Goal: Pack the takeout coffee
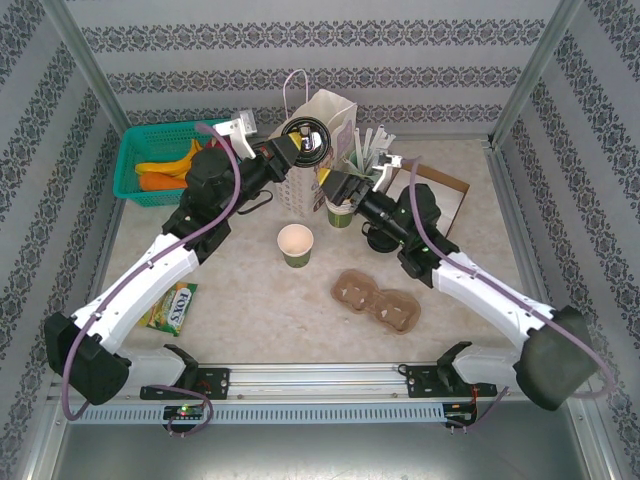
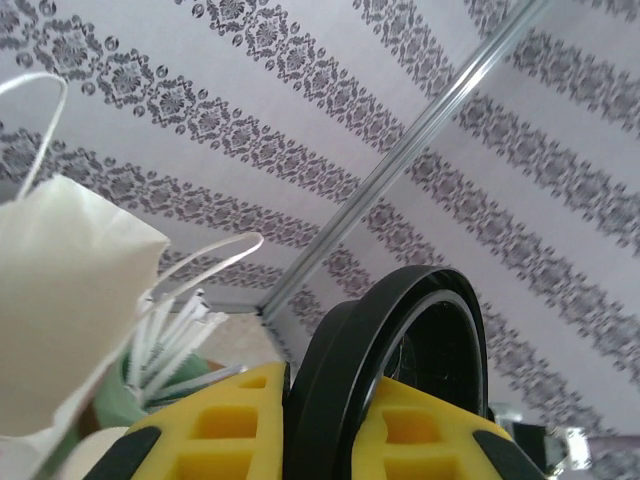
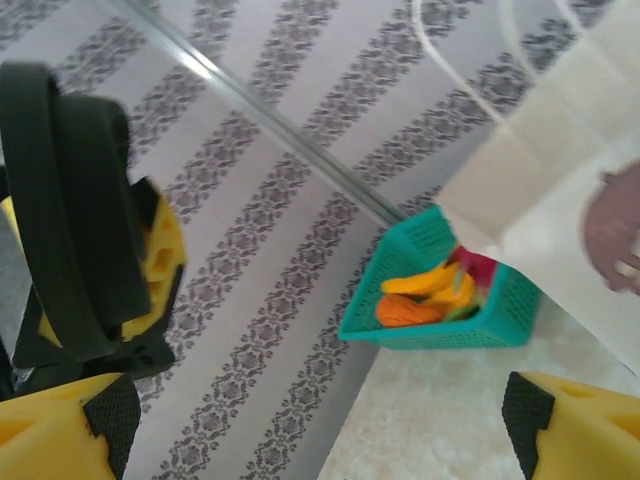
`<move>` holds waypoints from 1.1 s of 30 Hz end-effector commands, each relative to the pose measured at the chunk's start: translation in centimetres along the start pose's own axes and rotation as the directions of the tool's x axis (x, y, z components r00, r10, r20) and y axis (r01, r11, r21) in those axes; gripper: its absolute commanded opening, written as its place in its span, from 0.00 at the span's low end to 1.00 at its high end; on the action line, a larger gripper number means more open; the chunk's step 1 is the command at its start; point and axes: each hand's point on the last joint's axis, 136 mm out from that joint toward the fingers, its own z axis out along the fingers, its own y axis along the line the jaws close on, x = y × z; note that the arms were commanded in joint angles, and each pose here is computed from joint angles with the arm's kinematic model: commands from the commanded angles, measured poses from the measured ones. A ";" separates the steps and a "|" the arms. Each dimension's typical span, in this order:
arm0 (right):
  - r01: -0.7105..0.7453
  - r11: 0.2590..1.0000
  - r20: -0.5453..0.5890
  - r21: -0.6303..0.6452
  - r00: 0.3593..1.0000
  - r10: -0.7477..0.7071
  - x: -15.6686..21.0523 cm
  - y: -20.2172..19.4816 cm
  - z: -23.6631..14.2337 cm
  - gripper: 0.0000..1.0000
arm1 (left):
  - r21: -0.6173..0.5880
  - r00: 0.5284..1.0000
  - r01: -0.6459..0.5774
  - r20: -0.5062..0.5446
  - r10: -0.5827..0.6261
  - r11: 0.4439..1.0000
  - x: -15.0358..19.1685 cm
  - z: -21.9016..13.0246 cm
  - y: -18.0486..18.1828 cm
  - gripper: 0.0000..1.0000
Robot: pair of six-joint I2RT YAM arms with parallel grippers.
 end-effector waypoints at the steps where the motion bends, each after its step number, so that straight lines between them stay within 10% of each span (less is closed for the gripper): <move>1: 0.208 0.947 0.137 -0.244 0.974 -0.178 -2.6 6.4 0.3 0.94 | 0.061 0.989 0.126 0.069 -0.130 0.990 -1.6 0.1 -0.8 0.00; 33: 0.341 0.915 0.277 -0.217 0.920 -0.278 -4.1 7.1 3.3 0.37 | 0.185 0.975 0.195 0.071 -0.211 0.963 -0.8 1.1 -0.5 0.00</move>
